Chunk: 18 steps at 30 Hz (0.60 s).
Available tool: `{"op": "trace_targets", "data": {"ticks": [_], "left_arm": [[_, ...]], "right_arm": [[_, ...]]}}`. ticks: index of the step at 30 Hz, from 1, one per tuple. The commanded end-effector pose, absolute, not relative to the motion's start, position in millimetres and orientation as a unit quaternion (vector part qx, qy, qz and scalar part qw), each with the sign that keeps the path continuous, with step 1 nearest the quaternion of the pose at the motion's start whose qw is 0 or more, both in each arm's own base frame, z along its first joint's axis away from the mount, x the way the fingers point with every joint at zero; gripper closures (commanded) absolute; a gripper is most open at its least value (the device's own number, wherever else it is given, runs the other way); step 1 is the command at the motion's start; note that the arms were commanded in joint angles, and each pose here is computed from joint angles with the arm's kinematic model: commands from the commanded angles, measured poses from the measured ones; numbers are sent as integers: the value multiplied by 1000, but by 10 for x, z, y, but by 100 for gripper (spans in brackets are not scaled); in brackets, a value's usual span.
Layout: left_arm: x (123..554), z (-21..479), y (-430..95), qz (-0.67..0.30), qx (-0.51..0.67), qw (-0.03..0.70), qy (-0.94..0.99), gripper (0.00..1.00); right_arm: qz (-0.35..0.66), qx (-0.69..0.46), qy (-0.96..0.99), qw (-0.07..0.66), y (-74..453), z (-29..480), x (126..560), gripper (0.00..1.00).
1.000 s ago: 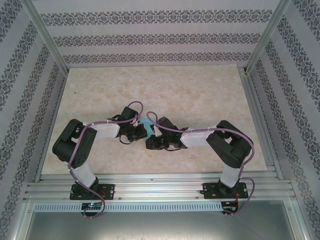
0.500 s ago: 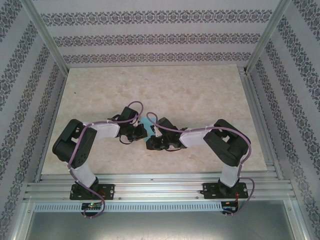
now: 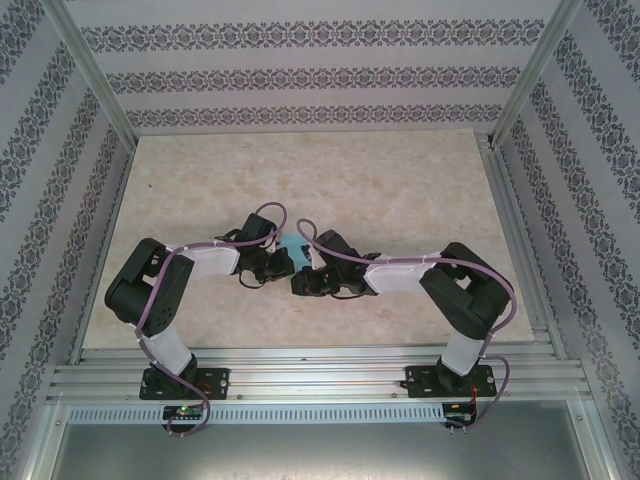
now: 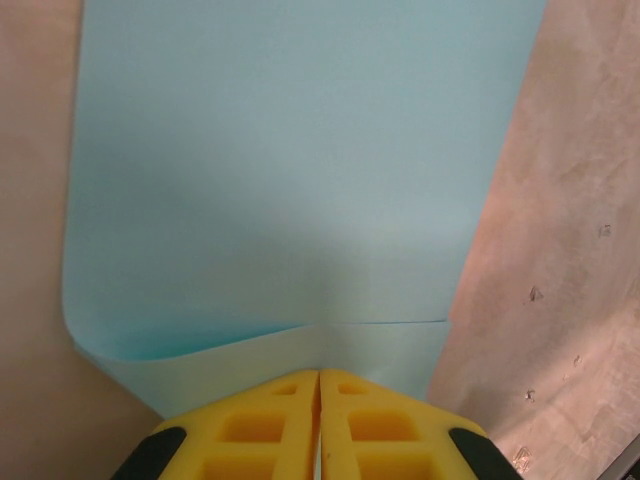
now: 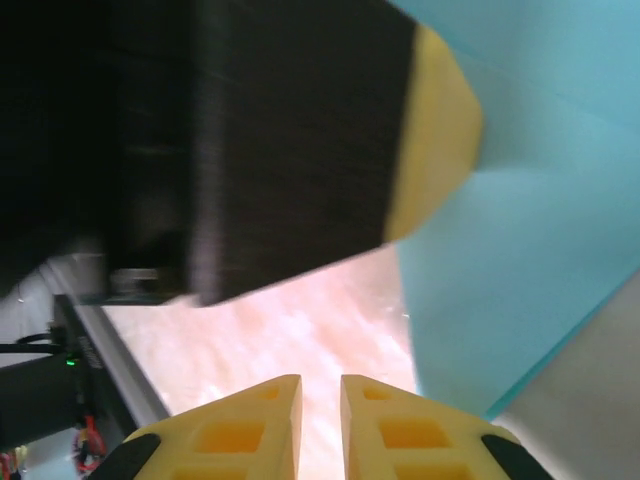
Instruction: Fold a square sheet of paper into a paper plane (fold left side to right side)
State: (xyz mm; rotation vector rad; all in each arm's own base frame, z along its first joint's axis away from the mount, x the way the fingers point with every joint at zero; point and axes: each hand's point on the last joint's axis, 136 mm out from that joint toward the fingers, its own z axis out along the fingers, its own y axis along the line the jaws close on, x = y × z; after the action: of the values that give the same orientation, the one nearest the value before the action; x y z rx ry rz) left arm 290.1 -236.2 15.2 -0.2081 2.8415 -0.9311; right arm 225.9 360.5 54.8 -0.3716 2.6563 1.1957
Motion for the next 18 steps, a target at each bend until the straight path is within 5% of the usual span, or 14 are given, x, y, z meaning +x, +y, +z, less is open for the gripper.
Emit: {"op": "trace_targets", "data": {"ticks": [1, 18], "left_arm": [[2745, -135, -2200, -258, -76, 46, 962, 91], [2743, -139, -2207, -260, -76, 46, 961, 91]], "right_arm": [[419, -130, 888, 140, 3572, 869, 2411, 79], [431, -122, 889, 101, 3745, 474, 2426, 79]]}}
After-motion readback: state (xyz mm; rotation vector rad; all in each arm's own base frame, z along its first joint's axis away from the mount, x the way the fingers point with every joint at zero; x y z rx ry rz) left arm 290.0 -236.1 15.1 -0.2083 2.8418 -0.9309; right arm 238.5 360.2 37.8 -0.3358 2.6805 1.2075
